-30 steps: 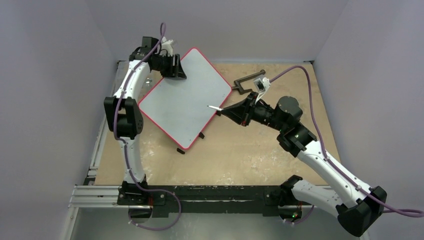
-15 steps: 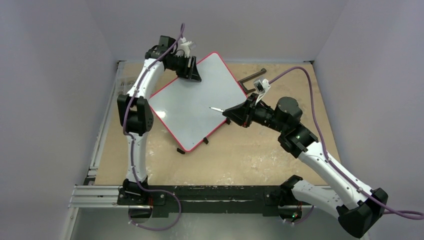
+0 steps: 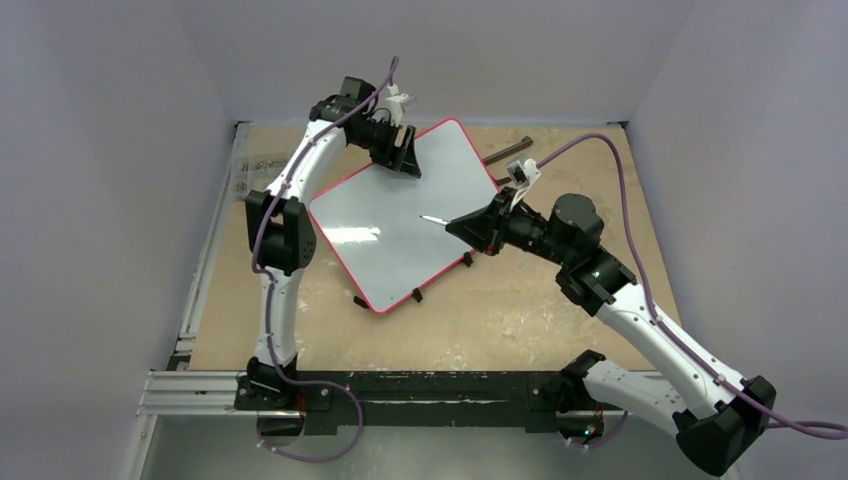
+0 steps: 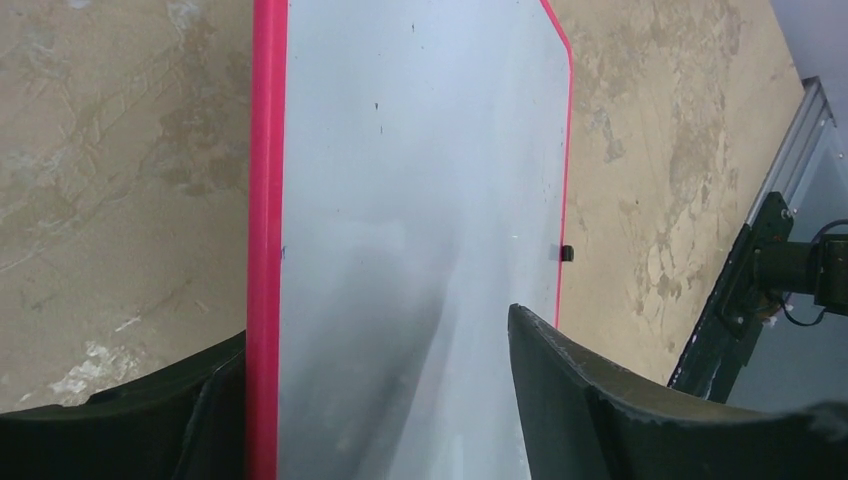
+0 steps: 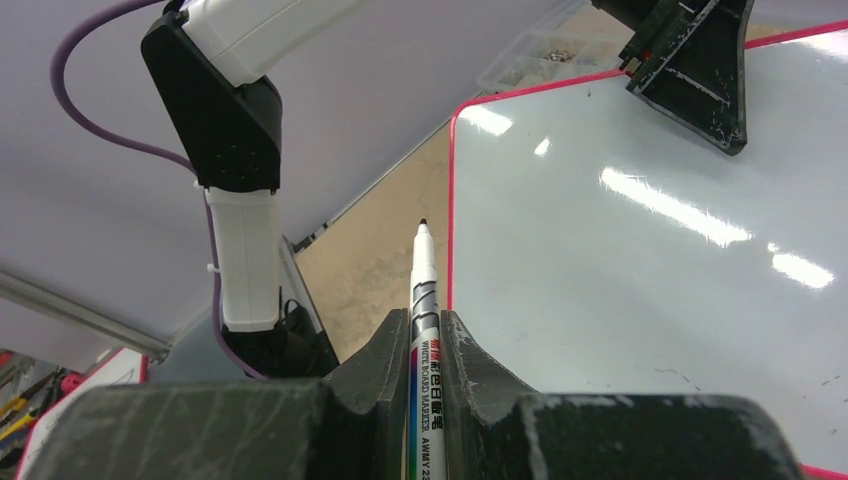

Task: Write a sentence on the whiteboard
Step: Move the whiteboard to the center of the board.

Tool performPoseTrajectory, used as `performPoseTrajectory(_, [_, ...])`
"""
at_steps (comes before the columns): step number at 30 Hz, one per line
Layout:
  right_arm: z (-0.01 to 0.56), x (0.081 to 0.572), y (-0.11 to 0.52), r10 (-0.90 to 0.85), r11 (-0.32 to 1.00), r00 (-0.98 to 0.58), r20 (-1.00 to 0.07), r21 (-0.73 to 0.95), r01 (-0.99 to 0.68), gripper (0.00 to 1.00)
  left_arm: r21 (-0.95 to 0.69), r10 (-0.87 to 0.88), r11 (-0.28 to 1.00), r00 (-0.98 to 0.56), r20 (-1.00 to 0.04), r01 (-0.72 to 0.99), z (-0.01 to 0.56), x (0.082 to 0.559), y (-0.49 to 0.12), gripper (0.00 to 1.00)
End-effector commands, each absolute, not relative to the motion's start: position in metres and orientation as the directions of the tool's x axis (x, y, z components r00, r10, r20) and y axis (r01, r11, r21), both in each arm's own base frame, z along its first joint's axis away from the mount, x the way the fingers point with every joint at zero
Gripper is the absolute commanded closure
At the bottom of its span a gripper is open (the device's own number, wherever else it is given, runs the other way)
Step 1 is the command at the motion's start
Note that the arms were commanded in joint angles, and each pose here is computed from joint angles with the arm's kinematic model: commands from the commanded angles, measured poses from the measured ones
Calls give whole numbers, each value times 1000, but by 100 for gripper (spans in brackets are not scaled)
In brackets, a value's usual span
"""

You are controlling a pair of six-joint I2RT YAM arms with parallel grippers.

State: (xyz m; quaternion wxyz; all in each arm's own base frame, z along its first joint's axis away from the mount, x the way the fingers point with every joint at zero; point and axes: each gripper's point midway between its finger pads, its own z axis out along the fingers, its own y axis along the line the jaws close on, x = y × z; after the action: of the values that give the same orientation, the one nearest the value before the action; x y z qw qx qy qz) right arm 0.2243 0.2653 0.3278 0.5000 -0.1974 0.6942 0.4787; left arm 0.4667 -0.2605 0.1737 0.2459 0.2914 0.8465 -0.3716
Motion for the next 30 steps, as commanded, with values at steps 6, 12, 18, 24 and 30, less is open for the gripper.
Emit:
performPoseTrajectory(6, [355, 222, 263, 242, 449, -375, -895, 446, -775, 100, -320, 282, 632, -594, -753, 706, 245, 476, -226, 2])
performPoseTrajectory(12, [355, 221, 263, 243, 446, -383, -891, 453, -772, 100, -361, 223, 632, -606, -763, 686, 256, 473, -201, 5])
performPoseTrajectory(18, [352, 220, 268, 233, 424, -408, -883, 470, -774, 100, -475, 168, 537, -641, -749, 697, 261, 461, -174, 14])
performPoseTrajectory(24, [353, 221, 268, 229, 425, -416, -880, 475, -771, 100, -563, 136, 470, -686, -714, 679, 250, 457, -163, 16])
performPoseTrajectory(30, [353, 221, 271, 226, 415, -432, -873, 487, -768, 100, -612, 131, 455, -728, -673, 647, 232, 458, -165, 25])
